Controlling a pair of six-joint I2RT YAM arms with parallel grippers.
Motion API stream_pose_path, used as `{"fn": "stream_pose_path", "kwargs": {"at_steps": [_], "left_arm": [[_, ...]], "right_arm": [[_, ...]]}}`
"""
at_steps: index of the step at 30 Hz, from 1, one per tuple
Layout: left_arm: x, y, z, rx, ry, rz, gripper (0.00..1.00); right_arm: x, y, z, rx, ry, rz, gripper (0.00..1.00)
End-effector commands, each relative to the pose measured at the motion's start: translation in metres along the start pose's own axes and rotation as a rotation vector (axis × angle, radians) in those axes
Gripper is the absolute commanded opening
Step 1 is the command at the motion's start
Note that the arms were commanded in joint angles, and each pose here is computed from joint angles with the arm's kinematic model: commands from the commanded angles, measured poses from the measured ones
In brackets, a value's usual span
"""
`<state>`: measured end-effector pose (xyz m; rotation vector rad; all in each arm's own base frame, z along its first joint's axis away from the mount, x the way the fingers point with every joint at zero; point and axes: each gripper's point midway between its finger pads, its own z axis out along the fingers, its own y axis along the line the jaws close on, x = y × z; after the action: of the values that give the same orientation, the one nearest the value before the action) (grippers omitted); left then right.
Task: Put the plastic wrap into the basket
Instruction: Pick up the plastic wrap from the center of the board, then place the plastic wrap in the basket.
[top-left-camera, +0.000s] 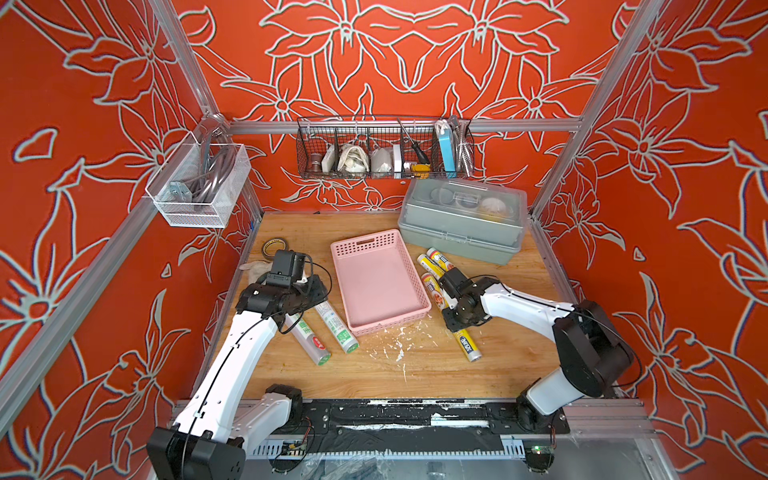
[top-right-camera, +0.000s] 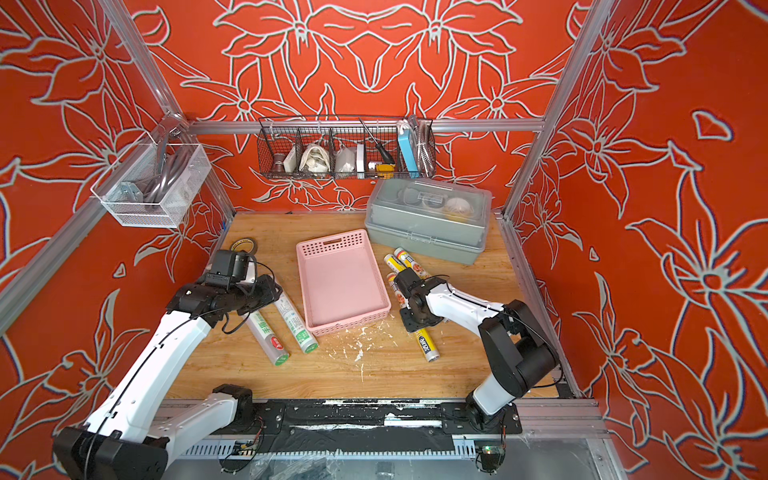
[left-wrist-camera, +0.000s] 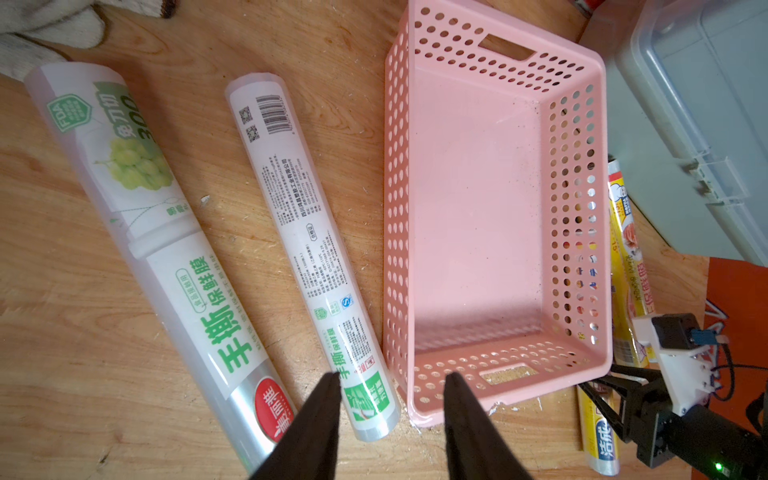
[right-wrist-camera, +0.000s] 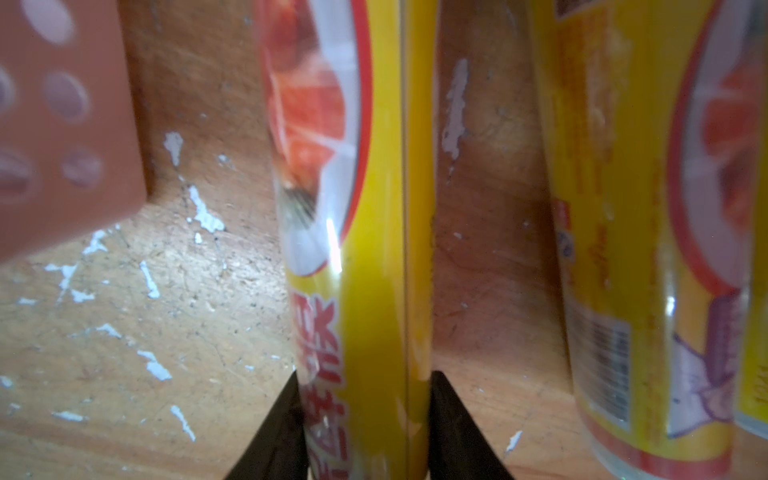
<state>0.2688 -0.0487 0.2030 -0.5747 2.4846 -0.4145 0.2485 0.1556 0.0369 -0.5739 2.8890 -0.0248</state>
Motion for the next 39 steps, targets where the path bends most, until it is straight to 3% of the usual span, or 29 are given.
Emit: {"fn": "stream_pose_path", "kwargs": {"at_steps": [1,14,24,29,37,39], "left_arm": [[0.003,0.003,-0.005,0.004,0.003,0.017,0.43],[-0.004,0.005,-0.022,0.007,-0.037,0.019,0.43],[-0.003,0.008,-0.027,0.008,-0.044,0.011,0.43],[-0.001,0.010,-0.029,0.005,-0.047,0.011,0.43],[0.009,0.016,-0.019,0.000,-0.027,-0.018,0.43],[0.012,0.022,-0.016,-0.012,-0.030,-0.032,0.43]], "right_arm": [[0.001,-0.003,-0.017,0.014,-0.015,0.004,0.33],[-0.015,-0.011,-0.105,-0.010,-0.174,0.070,0.31],[-0.110,0.048,-0.157,-0.149,-0.304,0.083,0.29],[-0.151,0.082,-0.150,-0.189,-0.312,0.096,0.30],[-0.188,0.114,-0.096,-0.178,-0.217,0.094,0.32],[-0.195,0.118,-0.080,-0.170,-0.208,0.102,0.26]]}}
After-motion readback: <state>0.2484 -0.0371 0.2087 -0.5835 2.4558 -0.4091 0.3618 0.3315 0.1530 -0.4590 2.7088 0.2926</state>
